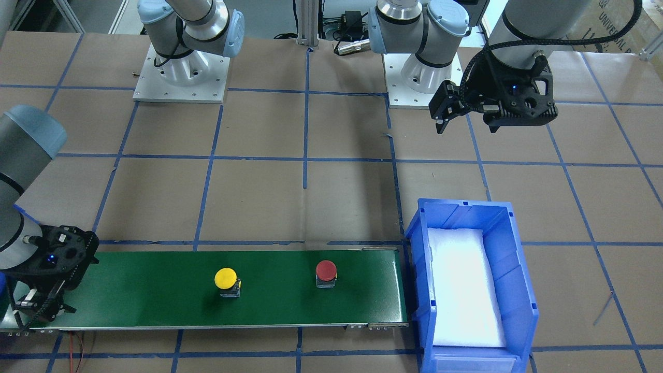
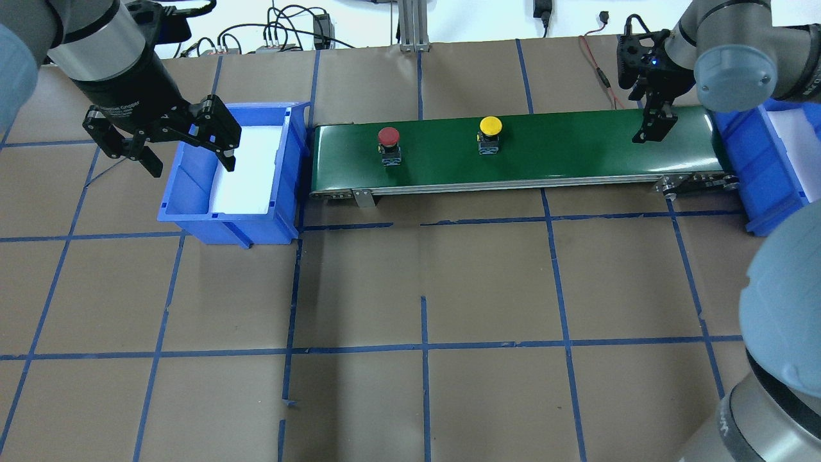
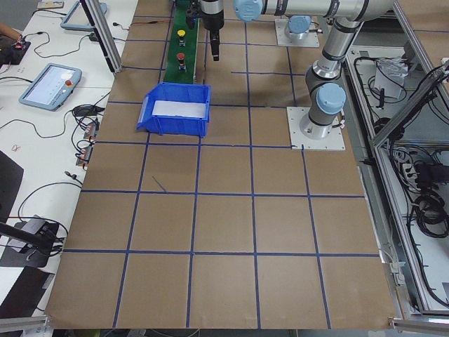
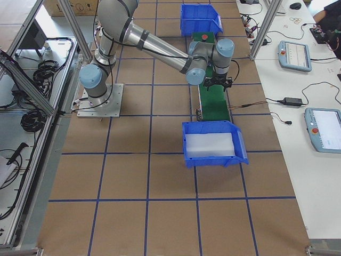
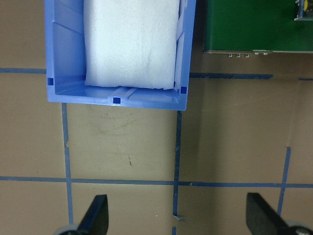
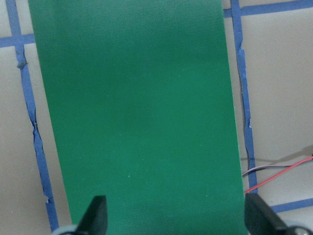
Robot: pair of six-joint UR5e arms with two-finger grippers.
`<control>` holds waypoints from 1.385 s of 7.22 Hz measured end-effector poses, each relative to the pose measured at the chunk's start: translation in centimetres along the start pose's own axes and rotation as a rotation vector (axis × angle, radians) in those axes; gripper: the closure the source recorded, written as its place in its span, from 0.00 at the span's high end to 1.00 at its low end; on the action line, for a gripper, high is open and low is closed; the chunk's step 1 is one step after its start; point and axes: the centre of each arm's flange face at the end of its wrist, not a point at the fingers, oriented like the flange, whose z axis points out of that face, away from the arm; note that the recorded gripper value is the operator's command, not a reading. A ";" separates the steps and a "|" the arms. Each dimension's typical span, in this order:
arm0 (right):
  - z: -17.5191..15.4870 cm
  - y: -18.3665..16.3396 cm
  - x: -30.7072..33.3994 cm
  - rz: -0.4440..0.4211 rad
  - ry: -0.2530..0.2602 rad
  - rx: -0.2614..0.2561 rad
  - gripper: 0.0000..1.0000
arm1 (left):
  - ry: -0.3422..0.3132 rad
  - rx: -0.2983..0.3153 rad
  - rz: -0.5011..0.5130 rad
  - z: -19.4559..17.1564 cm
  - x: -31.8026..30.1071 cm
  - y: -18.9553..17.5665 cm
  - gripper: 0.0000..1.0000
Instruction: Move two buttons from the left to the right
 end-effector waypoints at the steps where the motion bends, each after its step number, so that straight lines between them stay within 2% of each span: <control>1: -0.1 0.0 0.0 0.000 0.005 -0.002 1.00 | -0.013 0.001 0.000 0.0 -0.1 0.0 1.00; 4: -0.2 -0.1 0.1 0.004 0.011 0.003 1.00 | -0.011 0.008 -0.008 -0.2 0.0 0.0 1.00; 7: -0.4 -0.1 0.0 0.007 0.015 0.004 1.00 | -0.009 0.060 -0.004 -0.8 0.0 -0.7 1.00; 10: -0.3 -0.1 0.0 0.008 0.015 0.004 1.00 | -0.009 0.053 0.013 -0.8 0.8 -0.4 1.00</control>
